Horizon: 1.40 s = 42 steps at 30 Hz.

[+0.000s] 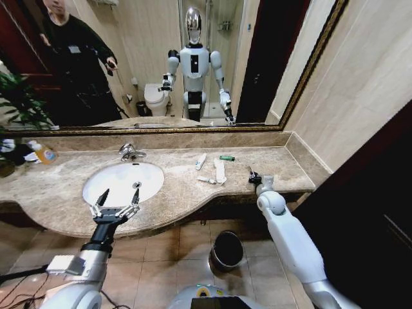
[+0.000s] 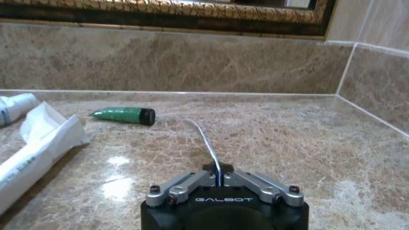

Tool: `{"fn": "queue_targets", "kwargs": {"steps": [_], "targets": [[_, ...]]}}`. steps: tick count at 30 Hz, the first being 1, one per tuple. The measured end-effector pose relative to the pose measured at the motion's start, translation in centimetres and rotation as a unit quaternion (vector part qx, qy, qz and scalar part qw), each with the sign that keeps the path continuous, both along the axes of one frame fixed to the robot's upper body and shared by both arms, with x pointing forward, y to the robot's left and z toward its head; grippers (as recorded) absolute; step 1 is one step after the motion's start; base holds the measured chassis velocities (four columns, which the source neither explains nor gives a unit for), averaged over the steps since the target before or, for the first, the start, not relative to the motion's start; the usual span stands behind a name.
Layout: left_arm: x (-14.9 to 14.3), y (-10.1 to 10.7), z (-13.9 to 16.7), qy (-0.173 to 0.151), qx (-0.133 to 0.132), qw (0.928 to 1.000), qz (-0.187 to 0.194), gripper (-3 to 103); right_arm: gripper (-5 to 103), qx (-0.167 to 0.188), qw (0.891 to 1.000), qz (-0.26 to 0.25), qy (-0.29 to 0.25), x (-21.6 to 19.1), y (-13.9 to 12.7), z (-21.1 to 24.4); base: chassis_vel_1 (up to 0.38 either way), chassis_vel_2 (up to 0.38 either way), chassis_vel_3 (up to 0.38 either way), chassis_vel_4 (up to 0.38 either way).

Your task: Pick up the trash from the sink and place it in the trash bin.

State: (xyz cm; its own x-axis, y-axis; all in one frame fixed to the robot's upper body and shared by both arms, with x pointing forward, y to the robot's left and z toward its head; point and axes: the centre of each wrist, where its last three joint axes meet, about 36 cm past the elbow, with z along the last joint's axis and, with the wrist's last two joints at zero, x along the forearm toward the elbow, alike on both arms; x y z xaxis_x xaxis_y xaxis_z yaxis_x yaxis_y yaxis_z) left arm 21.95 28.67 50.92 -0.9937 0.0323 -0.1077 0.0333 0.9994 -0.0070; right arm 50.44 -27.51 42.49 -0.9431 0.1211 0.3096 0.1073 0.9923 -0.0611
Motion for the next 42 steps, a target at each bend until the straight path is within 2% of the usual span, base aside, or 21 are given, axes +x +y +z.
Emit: {"fn": "queue_targets", "kwargs": {"steps": [5, 9, 14, 17, 20, 24, 32, 34, 35, 37, 38, 42], "targets": [[0.0, 0.0, 0.0, 0.000, 0.000, 1.0000, 0.000, 100, 1, -0.005, 1.000, 0.003, -0.017, -1.1, 0.2, 0.8, 0.000, 0.000, 0.000, 0.000], [0.0, 0.0, 0.0, 0.000, 0.000, 1.0000, 0.000, 100, 1, -0.010, 0.999, 0.015, -0.050, -3.7, 0.3, 3.3, 0.000, 0.000, 0.000, 0.000], [0.0, 0.0, 0.0, 0.000, 0.000, 1.0000, 0.000, 100, 1, 0.011, 0.996, 0.040, -0.081, -8.1, 0.4, 6.6, 0.000, 0.000, 0.000, 0.000], [0.0, 0.0, 0.0, 0.000, 0.000, 1.0000, 0.000, 100, 1, 0.028, 0.995, 0.052, -0.082, -10.5, 0.7, 7.5, 0.000, 0.000, 0.000, 0.000], [0.0, 0.0, 0.0, 0.000, 0.000, 1.0000, 0.000, 100, 1, 0.048, 0.994, 0.070, -0.074, -14.6, 1.4, 8.1, 0.000, 0.000, 0.000, 0.000], [0.0, 0.0, 0.0, 0.000, 0.000, 1.0000, 0.000, 100, 1, 0.054, 0.994, 0.076, -0.061, -18.0, 2.3, 8.1, 0.000, 0.000, 0.000, 0.000], [0.0, 0.0, 0.0, 0.000, 0.000, 1.0000, 0.000, 100, 1, 0.064, 0.996, 0.065, -0.010, -23.6, 3.6, 5.2, 0.000, 0.000, 0.000, 0.000], [0.0, 0.0, 0.0, 0.000, 0.000, 1.0000, 0.000, 100, 1, 0.040, 0.997, 0.065, 0.006, -25.4, 3.6, 2.4, 0.000, 0.000, 0.000, 0.000], [0.0, 0.0, 0.0, 0.000, 0.000, 1.0000, 0.000, 100, 1, 0.040, 0.997, 0.065, 0.006, -25.4, 3.6, 2.4, 0.000, 0.000, 0.000, 0.000], [0.0, 0.0, 0.0, 0.000, 0.000, 1.0000, 0.000, 100, 1, 0.008, 0.997, 0.076, 0.029, -27.0, 3.3, -0.9, 0.000, 0.000, 0.000, 0.000], [0.0, 0.0, 0.0, 0.000, 0.000, 1.0000, 0.000, 100, 1, 0.008, 0.997, 0.076, 0.029, -27.0, 3.3, -0.9, 0.000, 0.000, 0.000, 0.000], [0.0, 0.0, 0.0, 0.000, 0.000, 1.0000, 0.000, 100, 1, -0.024, 0.996, 0.073, 0.050, -28.1, 3.8, -6.0, 0.000, 0.000, 0.000, 0.000]]}}
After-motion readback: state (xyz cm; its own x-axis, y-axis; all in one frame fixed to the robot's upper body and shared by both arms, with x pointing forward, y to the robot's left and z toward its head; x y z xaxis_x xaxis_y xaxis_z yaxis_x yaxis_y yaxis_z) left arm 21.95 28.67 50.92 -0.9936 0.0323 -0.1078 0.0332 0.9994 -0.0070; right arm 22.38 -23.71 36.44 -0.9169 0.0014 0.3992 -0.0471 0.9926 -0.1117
